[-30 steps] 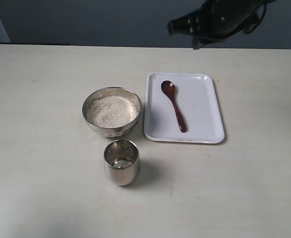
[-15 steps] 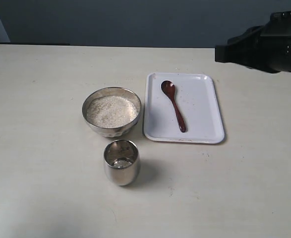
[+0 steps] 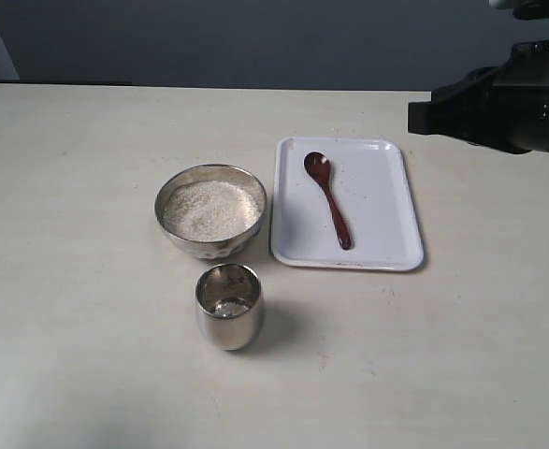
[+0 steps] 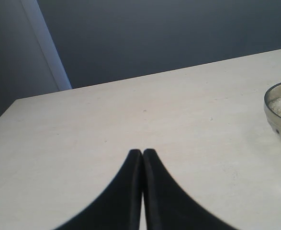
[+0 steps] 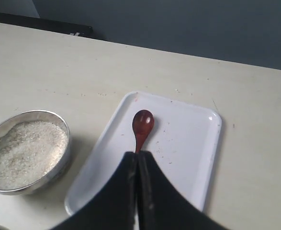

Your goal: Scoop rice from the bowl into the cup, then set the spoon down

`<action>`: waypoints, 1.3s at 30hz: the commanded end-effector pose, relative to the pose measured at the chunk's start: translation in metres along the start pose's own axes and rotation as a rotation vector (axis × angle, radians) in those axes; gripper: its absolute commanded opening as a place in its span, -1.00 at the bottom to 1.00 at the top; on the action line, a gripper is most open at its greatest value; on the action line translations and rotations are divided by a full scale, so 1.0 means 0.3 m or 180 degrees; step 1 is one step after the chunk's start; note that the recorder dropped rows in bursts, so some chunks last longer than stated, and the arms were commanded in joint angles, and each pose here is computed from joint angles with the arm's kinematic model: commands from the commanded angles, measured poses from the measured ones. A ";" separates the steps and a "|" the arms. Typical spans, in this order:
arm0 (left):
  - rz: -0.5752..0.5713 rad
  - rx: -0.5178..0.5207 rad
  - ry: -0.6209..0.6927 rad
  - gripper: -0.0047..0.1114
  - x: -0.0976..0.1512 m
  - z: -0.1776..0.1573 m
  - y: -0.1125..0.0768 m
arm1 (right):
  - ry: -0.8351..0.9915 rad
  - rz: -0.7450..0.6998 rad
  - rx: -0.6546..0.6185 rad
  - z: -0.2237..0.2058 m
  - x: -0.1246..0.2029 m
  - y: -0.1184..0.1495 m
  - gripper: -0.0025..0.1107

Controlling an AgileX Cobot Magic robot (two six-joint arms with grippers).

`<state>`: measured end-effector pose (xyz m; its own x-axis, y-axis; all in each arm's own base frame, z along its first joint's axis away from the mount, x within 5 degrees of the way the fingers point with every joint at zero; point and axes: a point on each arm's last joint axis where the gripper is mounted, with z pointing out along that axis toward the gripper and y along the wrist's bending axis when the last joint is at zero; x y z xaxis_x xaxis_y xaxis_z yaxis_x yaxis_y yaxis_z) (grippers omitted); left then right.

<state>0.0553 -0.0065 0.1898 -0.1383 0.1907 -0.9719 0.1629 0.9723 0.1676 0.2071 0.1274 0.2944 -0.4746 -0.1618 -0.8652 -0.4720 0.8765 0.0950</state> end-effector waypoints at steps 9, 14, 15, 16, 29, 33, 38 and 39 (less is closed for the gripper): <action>-0.0004 0.0003 -0.0058 -0.91 -0.007 -0.002 0.000 | -0.0060 -0.0050 0.0312 -0.049 0.036 -0.084 -0.96; -0.0004 0.0003 -0.0058 -0.91 -0.007 -0.002 0.000 | -0.0190 0.0329 0.0572 -0.108 0.129 -0.155 -0.96; -0.0004 0.0003 -0.0058 -0.91 -0.007 -0.002 0.000 | -0.0190 0.0354 0.0617 -0.119 0.158 -0.164 -0.96; -0.0004 0.0003 -0.0058 -0.91 -0.007 -0.002 0.000 | -0.0205 0.0384 0.0673 -0.136 0.186 -0.173 -0.96; -0.0004 0.0003 -0.0058 -0.91 -0.007 -0.002 0.000 | -0.0511 0.0721 0.1348 -0.344 0.484 -0.197 -0.96; -0.0004 0.0003 -0.0058 -0.91 -0.007 -0.002 0.000 | -0.0561 0.0723 0.1353 -0.366 0.531 -0.181 -0.96; -0.0004 0.0003 -0.0058 -0.91 -0.007 -0.002 0.000 | -0.0674 0.0843 0.1293 -0.371 0.546 -0.172 -0.96; -0.0004 0.0003 -0.0058 -0.91 -0.007 -0.002 0.000 | -0.0680 0.0872 0.1281 -0.371 0.546 -0.171 -0.96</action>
<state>0.0553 -0.0065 0.1898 -0.1383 0.1907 -0.9719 0.1629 0.9723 0.1676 0.0719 0.0051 0.2030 -0.3651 0.1273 -0.9222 -0.0142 0.9897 0.1423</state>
